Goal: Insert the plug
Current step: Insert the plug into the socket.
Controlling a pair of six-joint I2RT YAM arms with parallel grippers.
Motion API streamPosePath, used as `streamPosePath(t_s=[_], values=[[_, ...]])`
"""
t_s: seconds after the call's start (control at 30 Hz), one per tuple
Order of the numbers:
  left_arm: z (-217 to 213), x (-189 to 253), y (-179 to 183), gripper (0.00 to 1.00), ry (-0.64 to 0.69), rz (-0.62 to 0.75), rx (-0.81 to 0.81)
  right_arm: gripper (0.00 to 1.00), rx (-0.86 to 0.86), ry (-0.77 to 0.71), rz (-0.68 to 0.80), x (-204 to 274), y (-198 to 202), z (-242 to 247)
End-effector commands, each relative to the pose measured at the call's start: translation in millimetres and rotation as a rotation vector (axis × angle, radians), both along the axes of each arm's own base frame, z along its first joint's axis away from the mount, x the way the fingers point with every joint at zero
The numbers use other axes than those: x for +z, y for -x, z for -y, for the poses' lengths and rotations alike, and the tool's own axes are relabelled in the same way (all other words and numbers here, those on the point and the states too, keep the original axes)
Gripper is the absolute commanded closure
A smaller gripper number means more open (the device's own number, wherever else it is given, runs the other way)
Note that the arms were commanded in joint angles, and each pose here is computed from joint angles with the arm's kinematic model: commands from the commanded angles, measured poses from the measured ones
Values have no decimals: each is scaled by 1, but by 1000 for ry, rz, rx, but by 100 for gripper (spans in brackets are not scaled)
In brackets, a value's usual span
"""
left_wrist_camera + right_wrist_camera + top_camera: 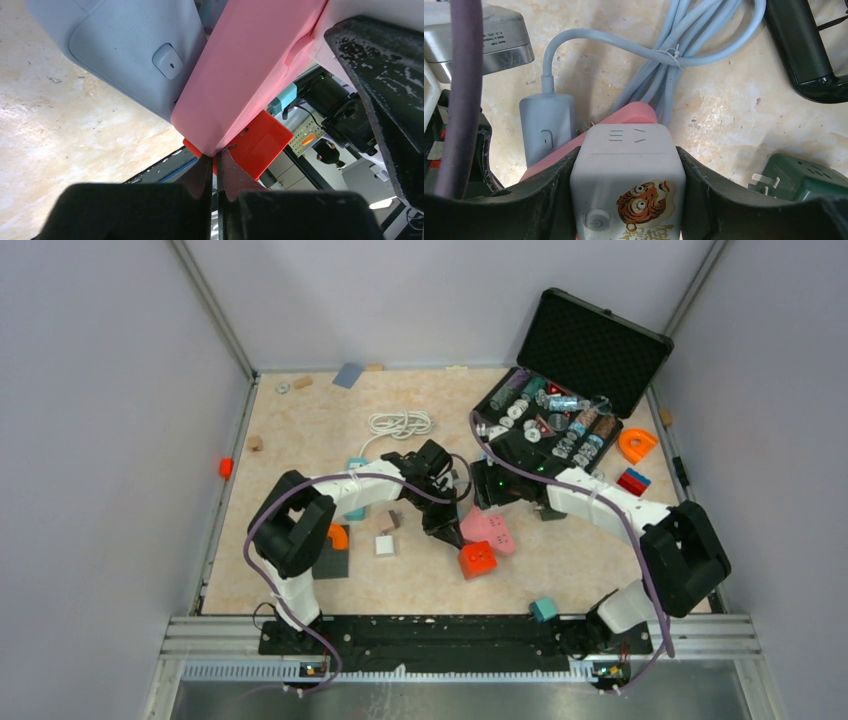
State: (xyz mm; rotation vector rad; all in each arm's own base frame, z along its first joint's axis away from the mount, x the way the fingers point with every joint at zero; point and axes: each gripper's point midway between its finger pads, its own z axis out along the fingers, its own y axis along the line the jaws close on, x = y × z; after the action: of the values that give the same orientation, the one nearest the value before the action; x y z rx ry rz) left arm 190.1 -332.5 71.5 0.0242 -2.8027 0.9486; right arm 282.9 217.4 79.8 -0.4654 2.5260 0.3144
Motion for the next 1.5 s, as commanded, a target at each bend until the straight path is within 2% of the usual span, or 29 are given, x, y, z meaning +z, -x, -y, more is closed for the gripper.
streamPosePath(t_s=[0.0,0.17,0.23,0.27,0.33,0.37,0.47,0.6,0.7,0.83,0.93,1.13,1.3,1.47], values=[[-33,-61,-43,99,-245,170,88,100,-1,180,-321,-70,76,44],[-33,-56,-47,99,-241,181,92,99,-9,64,-311,-46,64,32],[-34,-53,-48,98,-246,188,91,77,-11,29,-271,-25,53,27],[-36,-52,-48,98,-255,189,90,59,-5,6,-241,-10,45,23],[-40,-50,-50,97,-272,200,89,35,-2,-18,-203,14,36,18],[-42,-49,-49,97,-282,202,89,27,0,-29,-185,25,32,16],[-47,-44,-52,94,-295,218,92,17,-13,-64,-141,55,21,12],[-48,-30,-57,83,-283,261,90,12,-56,-122,-97,84,11,18],[-44,-10,-65,68,-246,326,87,10,-112,-162,-63,99,3,30],[-38,27,-76,42,-175,429,104,10,-252,-183,-37,102,-10,66],[-34,57,-82,31,-109,512,122,10,-340,-175,-68,88,-14,93],[-26,93,-87,23,-4,606,123,12,-393,-170,-153,64,-16,116],[-20,98,-84,20,45,606,118,15,-170,-339,-138,84,-13,78],[-20,89,-79,14,54,580,134,12,-31,-287,-182,72,1,53]])
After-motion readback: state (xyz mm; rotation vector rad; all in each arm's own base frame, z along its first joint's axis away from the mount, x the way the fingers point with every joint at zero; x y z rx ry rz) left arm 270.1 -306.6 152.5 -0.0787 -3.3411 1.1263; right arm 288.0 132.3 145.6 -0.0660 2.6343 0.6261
